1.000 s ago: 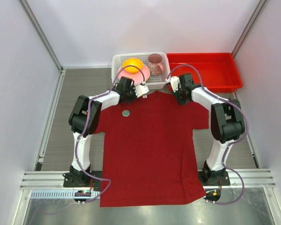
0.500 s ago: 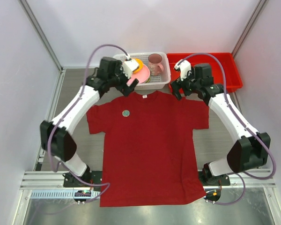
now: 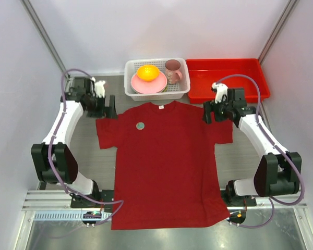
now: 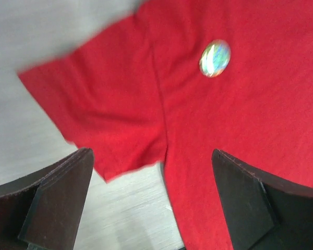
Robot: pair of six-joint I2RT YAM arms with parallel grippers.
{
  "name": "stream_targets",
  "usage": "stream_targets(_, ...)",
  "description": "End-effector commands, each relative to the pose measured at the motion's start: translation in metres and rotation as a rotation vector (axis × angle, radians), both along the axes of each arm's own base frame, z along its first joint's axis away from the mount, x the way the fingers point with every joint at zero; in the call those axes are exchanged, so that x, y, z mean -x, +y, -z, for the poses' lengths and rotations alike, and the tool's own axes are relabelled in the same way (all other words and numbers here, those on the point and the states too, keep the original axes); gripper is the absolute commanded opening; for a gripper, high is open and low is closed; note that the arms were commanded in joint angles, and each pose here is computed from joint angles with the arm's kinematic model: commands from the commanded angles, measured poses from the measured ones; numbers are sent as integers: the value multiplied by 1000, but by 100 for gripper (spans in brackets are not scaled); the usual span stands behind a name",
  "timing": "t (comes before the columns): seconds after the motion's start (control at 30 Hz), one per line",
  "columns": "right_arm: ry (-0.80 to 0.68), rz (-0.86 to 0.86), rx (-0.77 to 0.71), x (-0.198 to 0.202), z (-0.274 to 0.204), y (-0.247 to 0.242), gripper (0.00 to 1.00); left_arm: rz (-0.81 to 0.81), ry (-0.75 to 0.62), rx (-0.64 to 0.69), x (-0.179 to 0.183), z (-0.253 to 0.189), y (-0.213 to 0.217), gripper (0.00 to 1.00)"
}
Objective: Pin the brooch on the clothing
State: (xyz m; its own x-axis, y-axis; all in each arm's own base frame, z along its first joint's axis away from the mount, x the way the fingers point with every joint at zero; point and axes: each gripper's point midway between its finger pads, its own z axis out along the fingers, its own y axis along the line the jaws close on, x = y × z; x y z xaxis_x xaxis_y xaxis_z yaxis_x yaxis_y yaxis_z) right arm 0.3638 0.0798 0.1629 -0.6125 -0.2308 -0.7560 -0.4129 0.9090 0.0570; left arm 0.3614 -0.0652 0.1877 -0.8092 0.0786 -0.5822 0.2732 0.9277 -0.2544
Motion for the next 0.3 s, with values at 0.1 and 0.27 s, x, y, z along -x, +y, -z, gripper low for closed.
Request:
stream_targets(0.1,39,86,36,37,27,-25,86,-154,87,-105,53,59,24,100)
stream_targets(0.27,28,91,15,39,22,-23,86,-206,46,-132,51,61,32,100)
